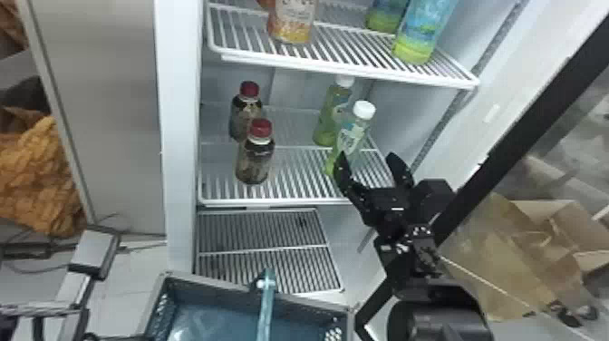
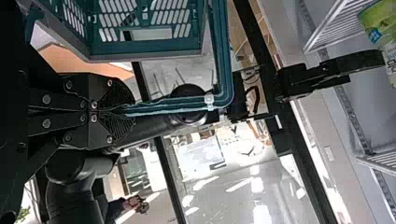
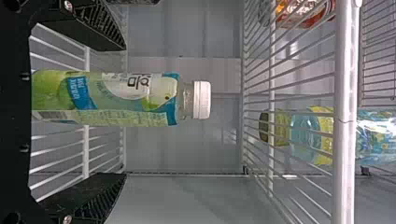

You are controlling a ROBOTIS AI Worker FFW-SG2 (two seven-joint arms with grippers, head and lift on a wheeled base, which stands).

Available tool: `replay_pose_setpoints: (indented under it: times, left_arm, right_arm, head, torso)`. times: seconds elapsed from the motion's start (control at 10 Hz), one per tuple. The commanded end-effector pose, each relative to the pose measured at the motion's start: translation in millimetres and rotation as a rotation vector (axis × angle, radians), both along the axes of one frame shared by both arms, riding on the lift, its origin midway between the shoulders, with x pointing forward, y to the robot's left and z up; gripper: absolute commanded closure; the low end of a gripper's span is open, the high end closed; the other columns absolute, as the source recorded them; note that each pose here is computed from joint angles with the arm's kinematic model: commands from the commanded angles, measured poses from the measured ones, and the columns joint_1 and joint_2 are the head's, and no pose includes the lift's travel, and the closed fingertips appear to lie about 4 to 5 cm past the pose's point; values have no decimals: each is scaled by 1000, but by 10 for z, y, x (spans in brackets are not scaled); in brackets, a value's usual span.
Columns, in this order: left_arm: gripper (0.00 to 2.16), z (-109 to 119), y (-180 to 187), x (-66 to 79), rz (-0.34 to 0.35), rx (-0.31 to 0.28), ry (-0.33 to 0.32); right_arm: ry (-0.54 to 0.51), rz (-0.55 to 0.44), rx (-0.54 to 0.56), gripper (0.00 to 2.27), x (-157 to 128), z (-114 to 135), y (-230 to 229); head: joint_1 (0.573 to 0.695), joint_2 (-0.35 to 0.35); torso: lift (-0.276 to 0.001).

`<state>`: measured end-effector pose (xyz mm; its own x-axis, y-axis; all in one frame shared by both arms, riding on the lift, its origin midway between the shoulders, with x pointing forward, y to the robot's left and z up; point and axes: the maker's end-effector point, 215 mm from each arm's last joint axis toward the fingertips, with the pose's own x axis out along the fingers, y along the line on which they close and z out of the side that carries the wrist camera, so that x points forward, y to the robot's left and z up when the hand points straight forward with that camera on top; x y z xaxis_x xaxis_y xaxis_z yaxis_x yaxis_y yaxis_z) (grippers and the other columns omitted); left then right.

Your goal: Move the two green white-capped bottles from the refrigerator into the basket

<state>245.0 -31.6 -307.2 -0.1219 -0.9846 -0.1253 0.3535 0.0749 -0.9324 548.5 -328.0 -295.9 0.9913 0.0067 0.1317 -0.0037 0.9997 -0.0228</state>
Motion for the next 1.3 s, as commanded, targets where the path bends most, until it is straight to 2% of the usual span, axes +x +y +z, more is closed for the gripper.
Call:
replay_pose_setpoints:
  times: [0.0, 0.6, 0.7, 0.8, 0.9, 1.1, 1.2]
  left_arm:
    - [1161, -2, -4, 5, 0, 1, -2]
    - [1161, 6, -10, 22, 1, 2, -7]
    - [1161, 0, -10, 14, 1, 2, -5]
    - [1161, 0, -10, 14, 1, 2, -5]
    - [1161, 5, -11, 12, 1, 0, -5]
    - [1161, 5, -12, 3, 0, -2, -2]
    - [1161, 6, -7, 9, 2, -2, -2]
  right_arm:
    - [-9, 1, 2, 70, 98, 23, 2]
    - [-20, 22, 17, 104, 401, 27, 89]
    - [-18, 27, 26, 174, 440, 18, 113]
    - [-13, 34, 31, 348, 480, -3, 142]
    - [-17, 39, 28, 665, 489, 22, 167]
    - [-25, 36, 29, 776, 480, 55, 161]
    - [-37, 36, 25, 906, 453, 87, 164]
  head:
    - [695, -350]
    - [695, -350]
    - [695, -350]
    - [695, -350]
    - [695, -350]
    - [695, -350]
    - [695, -350]
  torso:
    - [-263]
    - [-263]
    - [-263]
    - [-263]
    - [-263]
    - [-263]
    - [-263]
